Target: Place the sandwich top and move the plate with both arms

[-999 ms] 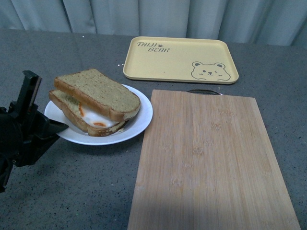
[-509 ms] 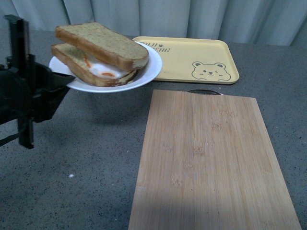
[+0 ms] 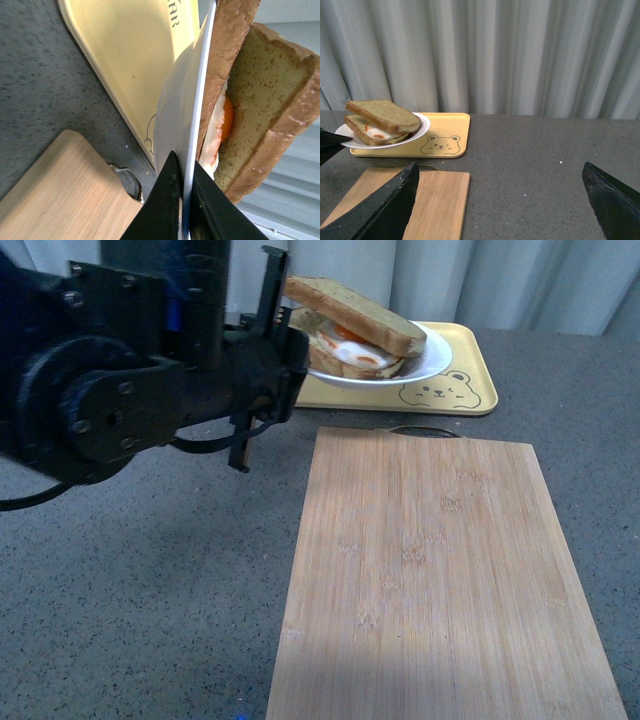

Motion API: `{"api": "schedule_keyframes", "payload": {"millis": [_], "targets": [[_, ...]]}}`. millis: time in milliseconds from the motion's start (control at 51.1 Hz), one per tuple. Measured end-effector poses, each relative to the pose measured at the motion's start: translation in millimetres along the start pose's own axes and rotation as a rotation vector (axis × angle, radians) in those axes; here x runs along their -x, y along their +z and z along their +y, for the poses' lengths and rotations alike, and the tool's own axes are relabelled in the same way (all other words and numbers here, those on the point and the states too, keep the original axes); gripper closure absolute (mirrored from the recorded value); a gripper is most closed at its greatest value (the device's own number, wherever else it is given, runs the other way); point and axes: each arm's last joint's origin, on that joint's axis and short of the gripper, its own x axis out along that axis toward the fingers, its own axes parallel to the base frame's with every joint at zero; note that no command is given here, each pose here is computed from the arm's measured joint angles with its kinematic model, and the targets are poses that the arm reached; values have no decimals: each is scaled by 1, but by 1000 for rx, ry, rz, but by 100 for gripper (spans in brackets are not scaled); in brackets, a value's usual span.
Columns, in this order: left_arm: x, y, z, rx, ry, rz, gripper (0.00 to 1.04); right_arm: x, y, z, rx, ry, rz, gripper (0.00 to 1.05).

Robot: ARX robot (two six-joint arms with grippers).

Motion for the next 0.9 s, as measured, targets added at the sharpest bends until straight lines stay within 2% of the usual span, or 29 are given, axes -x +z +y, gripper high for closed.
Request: {"api": "schedule_keyframes", "payload": {"millis": [176,411,725,764,901], "targets": [[-44,-12,-14,-1,20,-3,101,0,0,0,0,0,0,9],[-79,-15,-12,9,93,-31,101,0,0,0,0,0,0,9],[-94,-15,-16,2,153,-24,101,0,0,0,0,0,0,9],[-94,-15,-15,-6,162,-17,96,0,0,0,0,0,0,9],[-86,-14,-9,-67,204,0,69,0,0,0,0,0,0,9]]}}
